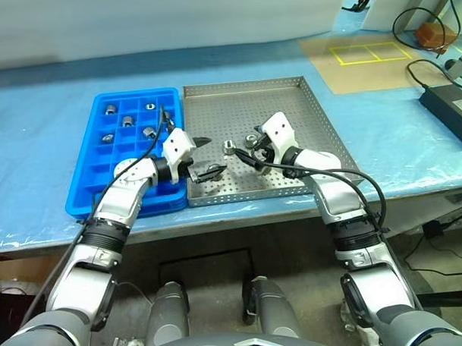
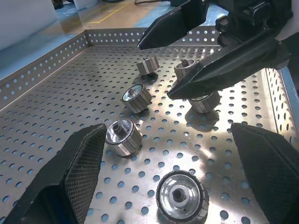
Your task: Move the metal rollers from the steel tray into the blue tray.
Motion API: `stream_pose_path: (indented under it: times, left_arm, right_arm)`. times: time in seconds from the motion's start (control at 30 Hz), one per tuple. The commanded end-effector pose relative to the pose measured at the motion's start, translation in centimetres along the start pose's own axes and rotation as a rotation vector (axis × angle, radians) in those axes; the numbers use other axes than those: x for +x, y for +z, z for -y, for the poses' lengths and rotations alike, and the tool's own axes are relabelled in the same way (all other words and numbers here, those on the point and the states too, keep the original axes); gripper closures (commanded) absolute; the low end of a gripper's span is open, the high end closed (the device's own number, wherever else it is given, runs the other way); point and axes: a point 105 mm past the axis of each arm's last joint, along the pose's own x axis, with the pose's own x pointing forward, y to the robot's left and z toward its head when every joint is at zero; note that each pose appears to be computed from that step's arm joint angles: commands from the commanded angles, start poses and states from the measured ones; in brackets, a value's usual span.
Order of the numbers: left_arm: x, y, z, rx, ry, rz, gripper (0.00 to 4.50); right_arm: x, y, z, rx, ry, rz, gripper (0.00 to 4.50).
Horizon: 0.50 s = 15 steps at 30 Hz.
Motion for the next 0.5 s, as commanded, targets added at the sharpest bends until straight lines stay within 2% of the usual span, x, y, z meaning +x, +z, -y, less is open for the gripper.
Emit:
stream_pose_path:
  times: [0.03,0.23,0.33,0.5]
  left_arm:
    - [-0.4,1.4,-1.3,0.039,-0.023,-0.002,0.0]
    - [-0.6,1.4,-1.9,0.058,-0.109,-0.087,0.0]
    - [-0.6,0.0,-1.7,0.071,-0.162,-0.187,0.0]
    - [0.0,-0.1,-1.2,0.066,-0.215,-0.194,0.0]
  right_arm:
    - [0.2,1.4,-1.3,0.017,0.021,0.057,0.04]
    - [0.7,1.1,-2.8,0.034,0.05,0.059,0.04]
    - [1.0,1.2,-2.8,0.04,0.048,0.066,0.04]
    - [0.9,1.3,-3.5,0.052,0.063,0.087,0.04]
